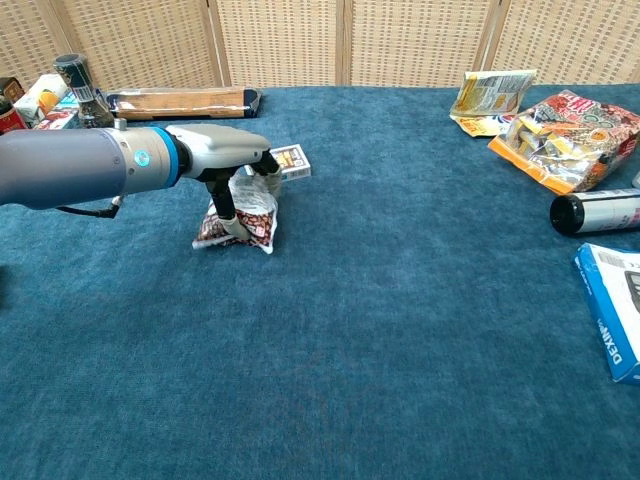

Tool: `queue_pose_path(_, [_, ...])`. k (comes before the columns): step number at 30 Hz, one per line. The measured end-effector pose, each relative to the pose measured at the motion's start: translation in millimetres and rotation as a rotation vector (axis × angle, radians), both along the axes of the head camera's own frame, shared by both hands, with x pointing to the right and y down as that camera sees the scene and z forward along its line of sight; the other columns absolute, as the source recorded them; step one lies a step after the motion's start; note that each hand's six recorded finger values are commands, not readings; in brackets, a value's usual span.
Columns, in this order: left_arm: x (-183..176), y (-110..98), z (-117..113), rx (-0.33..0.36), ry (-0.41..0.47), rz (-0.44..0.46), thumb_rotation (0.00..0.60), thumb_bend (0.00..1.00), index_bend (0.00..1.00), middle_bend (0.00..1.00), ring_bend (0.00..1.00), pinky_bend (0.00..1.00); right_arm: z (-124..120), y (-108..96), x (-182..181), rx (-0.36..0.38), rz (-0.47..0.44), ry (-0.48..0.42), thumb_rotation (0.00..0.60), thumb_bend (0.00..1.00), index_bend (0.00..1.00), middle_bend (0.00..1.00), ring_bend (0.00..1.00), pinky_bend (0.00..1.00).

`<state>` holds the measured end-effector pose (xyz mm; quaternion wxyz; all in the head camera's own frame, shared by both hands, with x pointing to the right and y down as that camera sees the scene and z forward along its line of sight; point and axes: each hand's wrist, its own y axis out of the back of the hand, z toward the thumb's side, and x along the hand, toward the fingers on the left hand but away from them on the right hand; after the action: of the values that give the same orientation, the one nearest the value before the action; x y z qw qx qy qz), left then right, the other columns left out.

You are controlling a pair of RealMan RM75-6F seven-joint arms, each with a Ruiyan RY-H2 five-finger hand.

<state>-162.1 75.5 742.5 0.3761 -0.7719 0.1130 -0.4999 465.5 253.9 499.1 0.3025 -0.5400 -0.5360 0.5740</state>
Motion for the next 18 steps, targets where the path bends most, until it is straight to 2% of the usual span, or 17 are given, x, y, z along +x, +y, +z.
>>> queue_pose_path(5, [-7.2,-2.8,-6.5,0.029,0.032,-0.025,0.6,0.2,0.8,0.93,1.0,0.36,1.8,-1.3,-1.3,0.001,-0.005,-0.005,0.596,0.32,0.0,0.0,0.0,0.0])
queue_pose_path(12, [-21.3,-15.1,-28.1,0.067,0.107,-0.099,0.6,0.17,0.79,0.93,1.0,0.36,3.8,-3.9,-2.7,-0.001,-0.011,-0.013,0.595,0.32,0.0,0.0,0.0,0.0])
queue_pose_path(18, [-34.0,-31.5,-59.4,0.092,0.192,-0.18,0.6,0.17,0.79,0.93,1.0,0.36,8.7,-6.3,-4.8,-0.004,-0.019,-0.028,0.595,0.32,0.0,0.0,0.0,0.0])
